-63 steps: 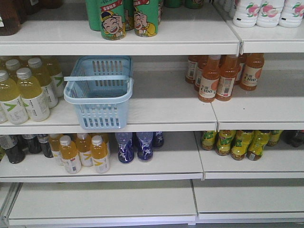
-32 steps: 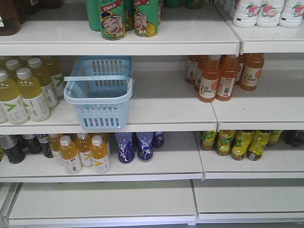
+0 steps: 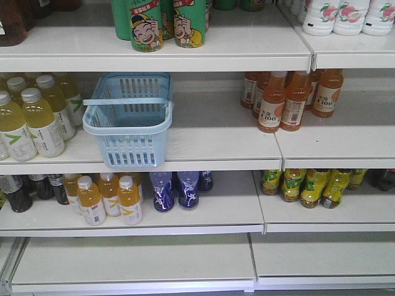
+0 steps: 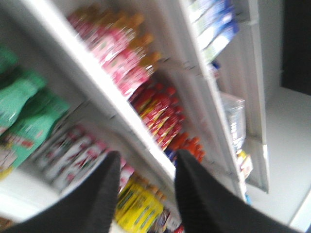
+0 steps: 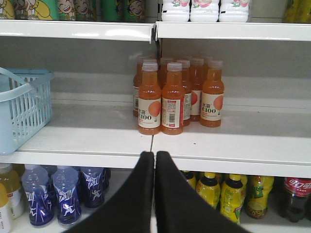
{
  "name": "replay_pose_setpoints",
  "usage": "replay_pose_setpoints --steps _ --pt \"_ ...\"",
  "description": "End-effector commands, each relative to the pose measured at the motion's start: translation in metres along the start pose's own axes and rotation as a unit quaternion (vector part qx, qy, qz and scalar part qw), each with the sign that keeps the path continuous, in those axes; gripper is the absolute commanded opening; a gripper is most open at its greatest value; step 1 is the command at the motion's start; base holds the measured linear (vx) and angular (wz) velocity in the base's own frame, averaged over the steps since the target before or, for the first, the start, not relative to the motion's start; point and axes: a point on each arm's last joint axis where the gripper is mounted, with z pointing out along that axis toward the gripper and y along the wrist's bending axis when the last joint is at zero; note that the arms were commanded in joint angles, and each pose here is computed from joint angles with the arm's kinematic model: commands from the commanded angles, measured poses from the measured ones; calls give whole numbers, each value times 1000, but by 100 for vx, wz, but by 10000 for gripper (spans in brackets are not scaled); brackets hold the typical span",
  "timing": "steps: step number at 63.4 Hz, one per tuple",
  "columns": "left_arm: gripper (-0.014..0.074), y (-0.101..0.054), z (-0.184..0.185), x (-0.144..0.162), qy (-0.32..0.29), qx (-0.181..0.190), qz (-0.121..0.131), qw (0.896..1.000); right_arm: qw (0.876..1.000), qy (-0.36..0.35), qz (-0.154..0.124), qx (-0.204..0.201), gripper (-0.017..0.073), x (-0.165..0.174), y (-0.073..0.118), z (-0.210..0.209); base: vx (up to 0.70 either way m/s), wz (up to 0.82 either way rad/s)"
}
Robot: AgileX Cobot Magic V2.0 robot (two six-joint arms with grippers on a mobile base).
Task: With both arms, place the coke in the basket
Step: 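Position the base in front of the light-blue basket on the shelf, then reach the left gripper to the basket handle and close on it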
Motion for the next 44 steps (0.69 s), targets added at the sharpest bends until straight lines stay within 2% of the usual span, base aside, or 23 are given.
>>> replay_pose_setpoints --steps 1,5,14,19,23,26,33,44 --pt "443 20 19 1 15 -6 -36 999 999 -38 -6 -8 -5 -4 2 -1 0 0" --pt "505 49 28 8 35 -48 -55 997 999 -38 -6 -8 -5 -4 2 -1 0 0" --pt "564 109 42 27 60 -117 -150 980 999 -38 -6 -8 -5 -4 2 -1 0 0" --pt "565 140 45 37 54 -132 -201 969 999 -38 -6 -8 -5 -4 2 -1 0 0" --pt "565 162 48 41 35 -125 -236 963 999 -38 -6 -8 -5 -4 2 -1 0 0" --pt "565 175 52 44 29 -116 -250 961 999 -38 -6 -8 -5 -4 2 -1 0 0" --pt "565 202 72 45 26 -96 -260 960 999 -38 -6 -8 -5 -4 2 -1 0 0" --pt "565 239 97 47 26 -98 -279 955 999 -38 -6 -8 -5 -4 2 -1 0 0"
